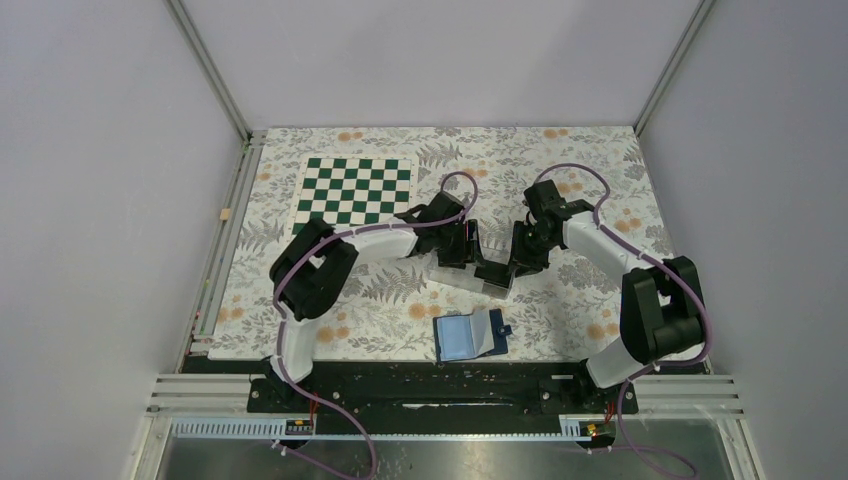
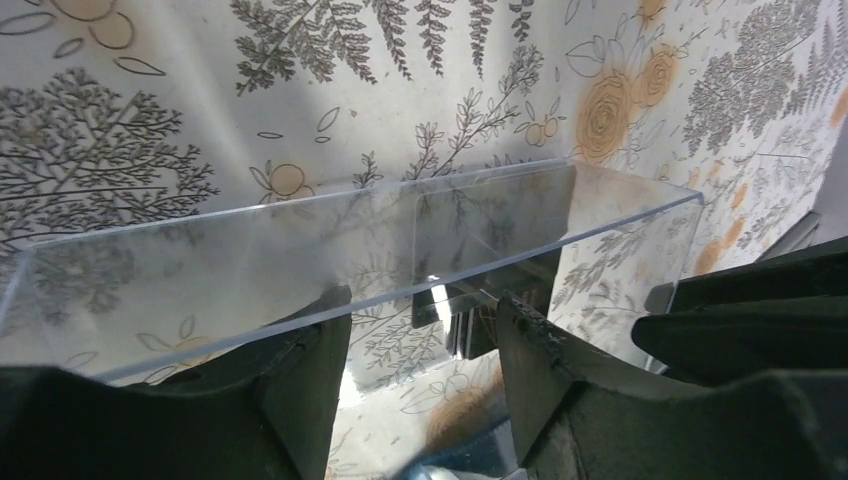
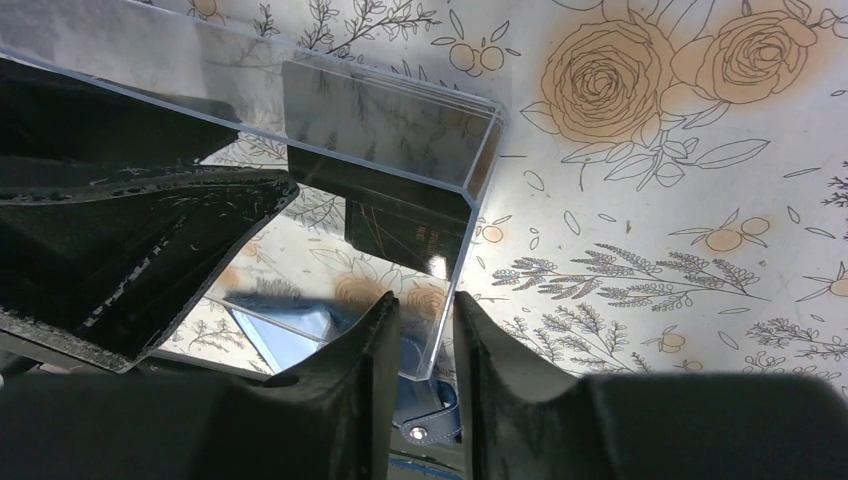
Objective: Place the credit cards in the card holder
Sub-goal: Place the storage box at the center of the board, then pick up the credit card from the storage box.
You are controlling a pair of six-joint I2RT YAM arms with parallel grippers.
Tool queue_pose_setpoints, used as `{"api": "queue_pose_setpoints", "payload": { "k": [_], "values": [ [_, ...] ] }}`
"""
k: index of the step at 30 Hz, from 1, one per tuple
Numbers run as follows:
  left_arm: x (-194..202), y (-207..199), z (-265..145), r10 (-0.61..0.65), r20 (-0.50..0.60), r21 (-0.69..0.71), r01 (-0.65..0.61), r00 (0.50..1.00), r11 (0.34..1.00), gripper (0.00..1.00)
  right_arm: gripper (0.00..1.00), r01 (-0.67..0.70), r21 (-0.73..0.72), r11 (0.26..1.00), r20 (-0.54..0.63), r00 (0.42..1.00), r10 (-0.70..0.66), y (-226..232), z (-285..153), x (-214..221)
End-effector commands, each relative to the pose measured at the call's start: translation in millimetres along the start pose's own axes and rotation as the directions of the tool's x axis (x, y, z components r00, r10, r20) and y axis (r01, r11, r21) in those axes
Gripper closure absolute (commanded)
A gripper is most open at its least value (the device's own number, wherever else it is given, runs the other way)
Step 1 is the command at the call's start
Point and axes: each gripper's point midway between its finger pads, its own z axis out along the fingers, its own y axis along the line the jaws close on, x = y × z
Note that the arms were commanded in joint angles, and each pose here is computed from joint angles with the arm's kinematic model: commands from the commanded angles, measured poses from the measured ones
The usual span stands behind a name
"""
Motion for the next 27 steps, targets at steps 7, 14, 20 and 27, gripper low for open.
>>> {"api": "queue_pose_setpoints", "payload": {
  "k": [7,14,20,27],
  "values": [
    [6,-17,18,-0.039,0.001,0.057,0.039,0.999,0.998,0.52,0.76,0.020,-0.045,0.999,0.010,1.000,-0.020,12,-4,-10],
    [4,-35,12,-0.041,0.016,0.144,0.038,0.999,0.989,0.54,0.79,0.016,-0.054,0.998,-0.004,1.000,-0.016,12,-1,-7],
    [-8,-56,-7,-0.020,0.071,0.215,0.005,0.997,0.977,0.56,0.80,0.018,-0.056,0.998,-0.004,1.000,-0.018,12,-2,-6],
    [-13,-74,-27,0.017,0.111,0.232,-0.043,0.994,0.972,0.57,0.80,0.018,-0.053,0.998,-0.005,1.000,-0.018,11,-1,-5]
  ]
}}
